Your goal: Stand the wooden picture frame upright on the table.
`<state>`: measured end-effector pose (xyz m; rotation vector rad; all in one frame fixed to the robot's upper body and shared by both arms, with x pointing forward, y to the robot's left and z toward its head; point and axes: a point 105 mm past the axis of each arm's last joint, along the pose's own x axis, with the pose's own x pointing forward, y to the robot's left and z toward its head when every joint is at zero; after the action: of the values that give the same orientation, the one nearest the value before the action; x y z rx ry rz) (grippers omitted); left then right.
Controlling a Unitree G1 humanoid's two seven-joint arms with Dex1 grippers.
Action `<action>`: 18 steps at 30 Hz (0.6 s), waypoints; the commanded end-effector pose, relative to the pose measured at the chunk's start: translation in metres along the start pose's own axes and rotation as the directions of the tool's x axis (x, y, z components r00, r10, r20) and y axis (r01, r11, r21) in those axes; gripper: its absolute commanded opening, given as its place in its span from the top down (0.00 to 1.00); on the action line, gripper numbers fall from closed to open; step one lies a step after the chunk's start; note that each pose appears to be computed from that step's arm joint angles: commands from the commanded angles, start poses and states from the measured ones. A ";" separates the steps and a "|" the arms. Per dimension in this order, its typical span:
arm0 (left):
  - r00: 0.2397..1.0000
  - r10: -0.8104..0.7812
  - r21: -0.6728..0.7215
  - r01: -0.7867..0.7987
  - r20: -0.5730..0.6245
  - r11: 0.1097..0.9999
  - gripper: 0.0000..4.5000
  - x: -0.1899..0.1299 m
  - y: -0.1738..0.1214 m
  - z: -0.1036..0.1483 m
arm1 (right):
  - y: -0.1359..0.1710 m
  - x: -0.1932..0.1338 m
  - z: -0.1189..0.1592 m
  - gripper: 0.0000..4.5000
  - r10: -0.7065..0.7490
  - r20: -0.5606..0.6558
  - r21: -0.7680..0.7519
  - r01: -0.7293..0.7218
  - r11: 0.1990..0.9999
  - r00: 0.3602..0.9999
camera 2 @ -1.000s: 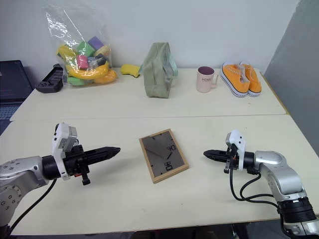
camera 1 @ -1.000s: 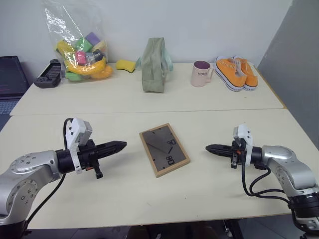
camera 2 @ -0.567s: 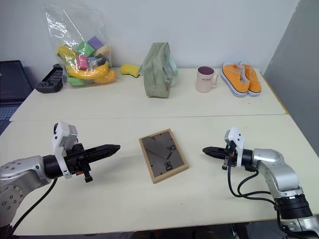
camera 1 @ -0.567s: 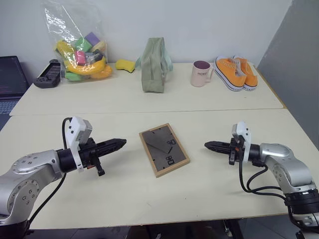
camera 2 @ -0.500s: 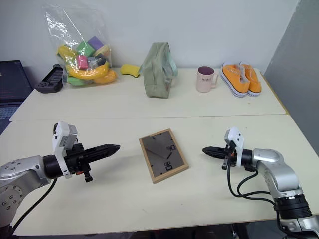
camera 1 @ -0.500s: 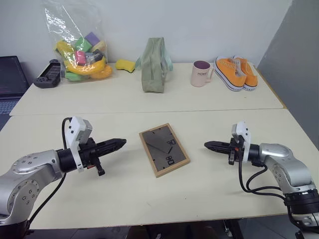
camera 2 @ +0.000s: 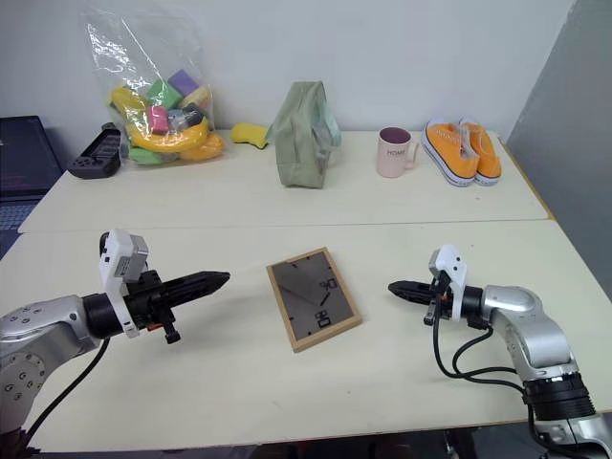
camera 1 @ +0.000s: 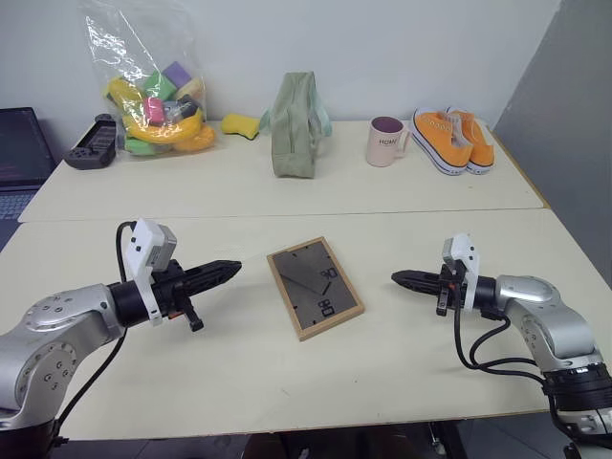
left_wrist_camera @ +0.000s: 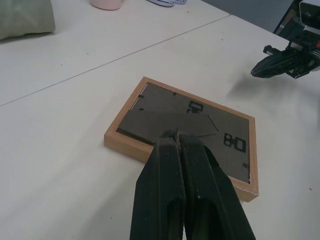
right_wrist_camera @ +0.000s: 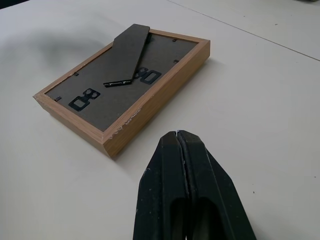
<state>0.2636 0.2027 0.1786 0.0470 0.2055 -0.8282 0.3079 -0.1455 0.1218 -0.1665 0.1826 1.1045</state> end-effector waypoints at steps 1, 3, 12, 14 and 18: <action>1.000 0.002 0.029 -0.003 0.029 1.000 1.00 -0.002 -0.001 0.009 | -0.003 0.000 0.012 1.00 -0.009 0.031 -0.048 0.010 0.999 0.999; 1.000 0.007 0.027 -0.008 0.025 1.000 1.00 -0.003 0.001 0.007 | -0.005 0.001 0.012 1.00 -0.019 0.037 -0.049 0.021 0.999 0.999; 0.983 0.183 -0.002 -0.183 -0.012 0.983 1.00 0.006 0.042 -0.037 | -0.019 0.038 -0.001 1.00 -0.148 0.085 -0.073 0.154 0.985 0.985; 0.984 0.177 -0.002 -0.177 -0.026 0.984 1.00 0.017 0.044 -0.049 | -0.019 0.046 -0.008 1.00 -0.165 0.082 -0.082 0.172 0.982 0.983; 0.989 0.143 0.008 -0.142 -0.032 0.990 1.00 0.037 0.044 -0.059 | -0.016 0.050 -0.014 1.00 -0.162 0.084 -0.080 0.169 0.982 0.983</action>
<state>0.3047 0.2202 0.1080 0.0383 0.2641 -0.6559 0.3426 -0.1108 0.0887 -0.1876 0.0994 0.9530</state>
